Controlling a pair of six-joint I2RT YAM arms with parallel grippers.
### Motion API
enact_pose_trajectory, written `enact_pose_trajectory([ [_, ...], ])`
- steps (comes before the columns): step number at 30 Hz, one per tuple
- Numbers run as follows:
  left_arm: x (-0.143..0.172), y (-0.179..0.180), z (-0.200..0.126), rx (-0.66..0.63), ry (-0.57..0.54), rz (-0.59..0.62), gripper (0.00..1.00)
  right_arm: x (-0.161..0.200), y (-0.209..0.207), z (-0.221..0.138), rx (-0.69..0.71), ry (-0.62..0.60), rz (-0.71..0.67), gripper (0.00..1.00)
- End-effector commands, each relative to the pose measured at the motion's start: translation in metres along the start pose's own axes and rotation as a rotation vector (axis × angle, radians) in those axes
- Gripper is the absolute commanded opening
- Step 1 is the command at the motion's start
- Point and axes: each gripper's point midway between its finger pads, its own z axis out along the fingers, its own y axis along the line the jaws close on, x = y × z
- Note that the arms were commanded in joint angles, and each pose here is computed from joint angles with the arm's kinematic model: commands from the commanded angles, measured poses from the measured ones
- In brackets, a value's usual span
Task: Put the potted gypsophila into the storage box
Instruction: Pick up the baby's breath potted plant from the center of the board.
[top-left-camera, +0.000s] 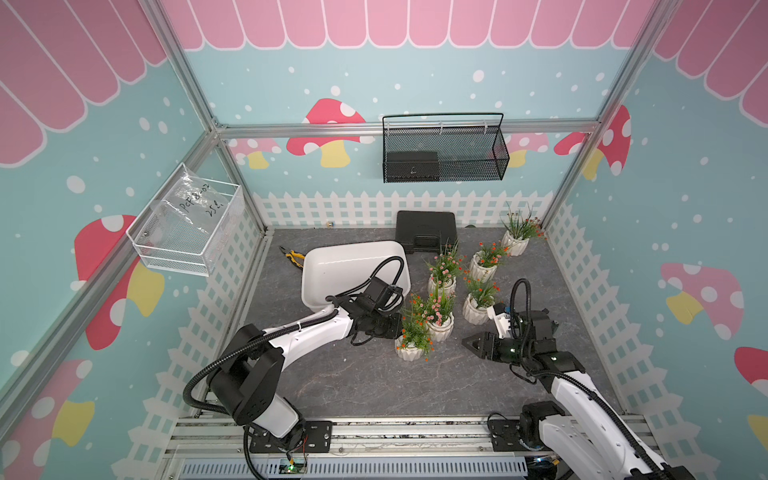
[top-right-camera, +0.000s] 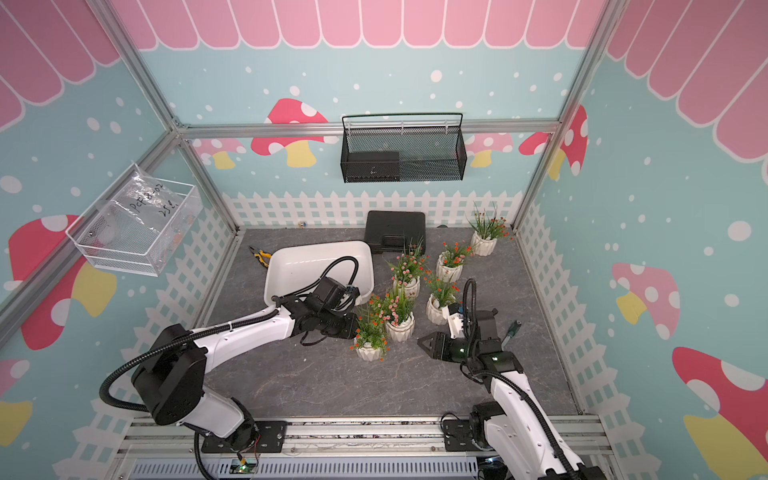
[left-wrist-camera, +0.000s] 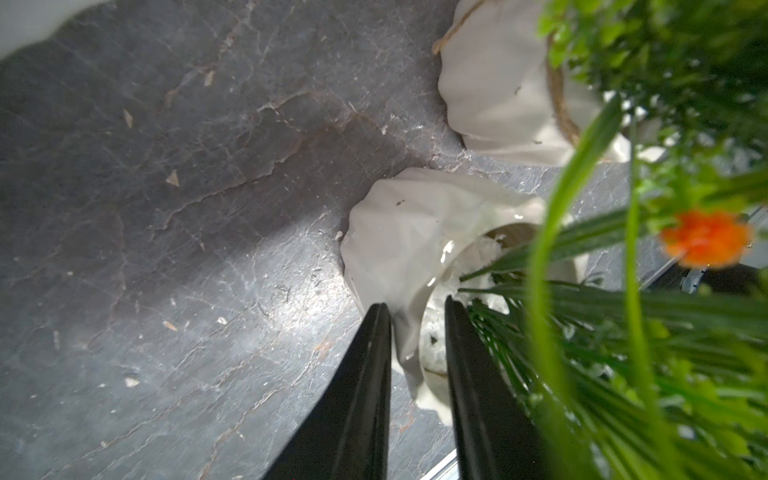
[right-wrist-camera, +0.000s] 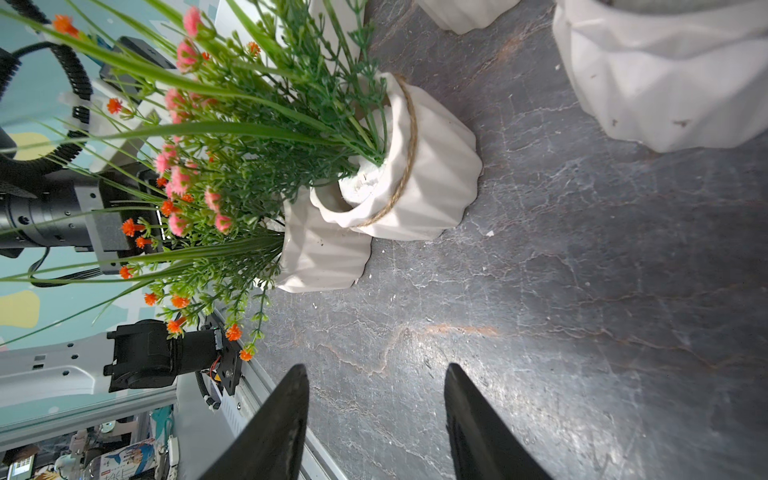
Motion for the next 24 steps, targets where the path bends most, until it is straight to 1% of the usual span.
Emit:
enact_pose_trajectory([
  [1, -0.007, -0.003, 0.001, -0.005, -0.016, 0.028, 0.26, 0.0, 0.004, 0.0, -0.017, -0.001, -0.025, 0.55],
  [8, -0.004, 0.005, 0.005, -0.039, -0.01, 0.028, 0.23, 0.002, 0.004, 0.001, -0.027, 0.004, -0.029, 0.56],
  [19, 0.0, 0.011, 0.017, -0.06, 0.009, 0.029, 0.22, 0.002, 0.008, -0.002, -0.035, -0.007, -0.042, 0.56],
  [24, 0.001, 0.012, 0.019, -0.065, 0.016, 0.029, 0.16, 0.001, 0.008, -0.002, -0.034, -0.006, -0.044, 0.56],
])
